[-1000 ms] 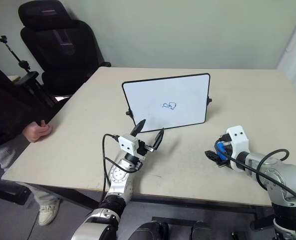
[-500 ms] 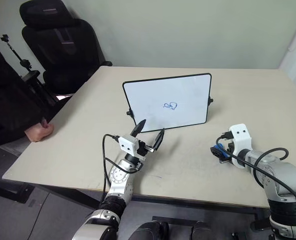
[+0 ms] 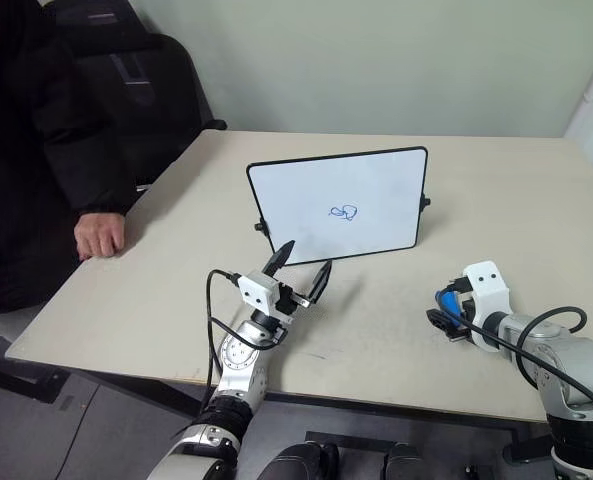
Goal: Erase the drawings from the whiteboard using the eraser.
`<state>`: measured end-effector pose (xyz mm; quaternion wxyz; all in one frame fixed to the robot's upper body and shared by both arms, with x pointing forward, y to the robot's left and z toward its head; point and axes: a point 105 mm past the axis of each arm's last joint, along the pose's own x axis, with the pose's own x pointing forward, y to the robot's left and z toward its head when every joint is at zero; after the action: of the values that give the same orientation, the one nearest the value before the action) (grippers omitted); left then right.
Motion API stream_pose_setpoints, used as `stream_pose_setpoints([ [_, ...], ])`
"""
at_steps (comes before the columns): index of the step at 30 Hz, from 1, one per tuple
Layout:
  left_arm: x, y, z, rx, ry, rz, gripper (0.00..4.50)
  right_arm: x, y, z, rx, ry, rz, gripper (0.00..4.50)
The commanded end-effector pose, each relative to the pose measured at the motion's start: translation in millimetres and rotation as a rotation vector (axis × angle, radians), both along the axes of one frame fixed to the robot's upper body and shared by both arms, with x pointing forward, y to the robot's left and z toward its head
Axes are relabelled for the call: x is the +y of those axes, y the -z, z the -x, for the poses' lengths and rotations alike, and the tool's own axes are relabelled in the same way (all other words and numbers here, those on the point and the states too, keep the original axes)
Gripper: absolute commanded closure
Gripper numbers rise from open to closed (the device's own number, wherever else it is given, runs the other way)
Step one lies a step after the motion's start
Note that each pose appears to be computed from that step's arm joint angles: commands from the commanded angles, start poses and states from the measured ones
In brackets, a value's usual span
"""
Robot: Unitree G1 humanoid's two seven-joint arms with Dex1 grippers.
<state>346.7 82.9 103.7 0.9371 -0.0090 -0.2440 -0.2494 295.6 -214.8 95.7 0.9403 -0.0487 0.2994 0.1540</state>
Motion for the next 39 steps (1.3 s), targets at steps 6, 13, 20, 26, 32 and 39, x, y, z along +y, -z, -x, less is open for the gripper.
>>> stream_pose_setpoints([
  [6, 2.4, 19.4, 11.7, 0.060, -0.007, 0.003, 0.00, 9.9, -7.3, 0.4, -0.024, -0.059, 0.011, 2.00],
  [13, 7.5, 19.9, 14.7, 0.063, -0.018, 0.004, 0.00, 13.5, -12.3, 0.2, -0.037, -0.086, 0.015, 2.31],
  [20, 12.2, 22.3, 19.3, 0.063, -0.020, 0.003, 0.00, 16.3, -15.4, 2.0, -0.051, -0.106, 0.015, 2.69],
  [26, 20.4, 33.7, 26.9, 0.078, -0.028, -0.002, 0.00, 12.4, -14.0, 0.6, -0.055, -0.095, 0.028, 2.87],
  [32, 25.6, 43.8, 21.9, 0.106, -0.039, -0.004, 0.00, 19.4, -26.2, -3.9, -0.122, -0.123, -0.003, 3.44],
  [39, 30.5, 53.0, 18.4, 0.127, -0.049, -0.005, 0.00, 20.6, -31.7, -7.7, -0.171, -0.139, 0.013, 3.44],
])
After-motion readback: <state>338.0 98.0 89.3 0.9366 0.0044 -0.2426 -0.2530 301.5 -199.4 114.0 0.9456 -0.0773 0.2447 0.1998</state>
